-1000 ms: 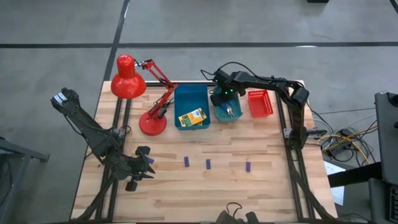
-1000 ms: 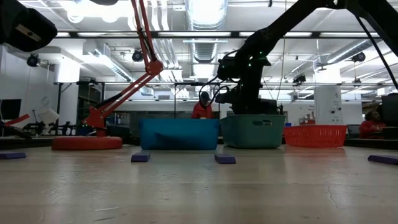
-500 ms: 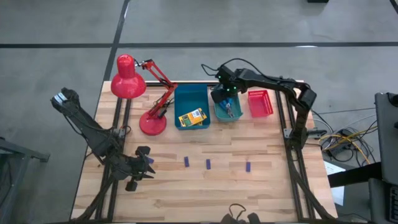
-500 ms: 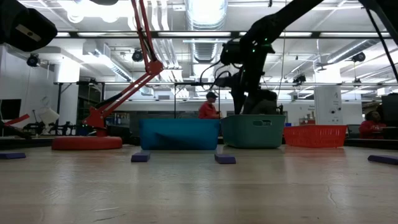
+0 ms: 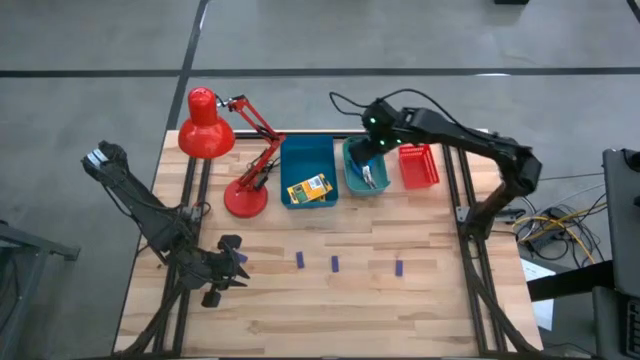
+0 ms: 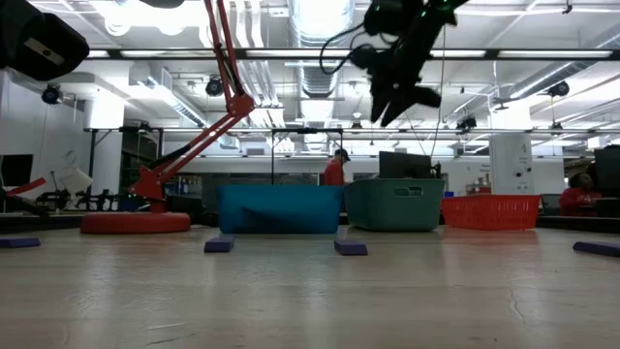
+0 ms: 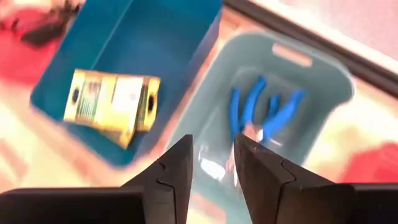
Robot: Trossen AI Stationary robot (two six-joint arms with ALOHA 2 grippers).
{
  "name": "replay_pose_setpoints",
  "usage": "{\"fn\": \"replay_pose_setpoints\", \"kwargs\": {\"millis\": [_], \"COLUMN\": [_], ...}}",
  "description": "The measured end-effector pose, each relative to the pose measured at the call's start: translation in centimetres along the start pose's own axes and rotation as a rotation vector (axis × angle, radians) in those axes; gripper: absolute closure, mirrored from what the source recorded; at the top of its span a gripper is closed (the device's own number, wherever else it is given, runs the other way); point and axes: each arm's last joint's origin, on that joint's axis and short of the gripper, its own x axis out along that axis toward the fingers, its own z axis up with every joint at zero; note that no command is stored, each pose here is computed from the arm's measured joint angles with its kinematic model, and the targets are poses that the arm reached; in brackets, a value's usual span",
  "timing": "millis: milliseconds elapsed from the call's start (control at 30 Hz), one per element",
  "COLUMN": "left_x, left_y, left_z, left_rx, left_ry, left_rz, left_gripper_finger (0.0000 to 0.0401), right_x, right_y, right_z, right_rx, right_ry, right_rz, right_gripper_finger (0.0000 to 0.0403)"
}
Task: Pick & Place School Supplies
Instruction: Put the blue eraser into the red bin
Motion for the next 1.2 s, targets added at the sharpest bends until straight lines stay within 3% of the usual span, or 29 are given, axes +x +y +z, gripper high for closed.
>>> {"fn": "replay_pose_setpoints", "kwargs": {"millis": [167,333,600,800,1200], "left_x": [0.0,0.0,0.0,0.0,0.0], "left_y": [0.0,0.0,0.0,0.0,0.0], "left_z": [0.0,0.0,0.0,0.0,0.0], "left_rx": [0.0,0.001,0.001,0.0,0.0], "left_ry": [0.0,0.0,0.0,0.0,0.0], "left_rz": [0.0,0.0,0.0,0.0,0.0], "left_gripper_finger": [0.0302,0.0302,0.0302,0.0302,0.0302], "right_x": [-3.5,-6.8,-10.3,-11.1,-9.8], "right_y": [1.4,2.7,4.5,5.2,8.9], "right_z": [-3.1,-5.9,-10.4,-14.2,-21.5], "right_rx": [-0.086,-0.079,0.084,0.169,0.188], "right_ry": [0.075,0.086,-0.04,0.05,0.125], "right_rz": [0.017,0.061,-0.047,-0.162,-0.246], "right_gripper_finger": [0.0287,0.0287,0.0287,0.0287,0.0286]}}
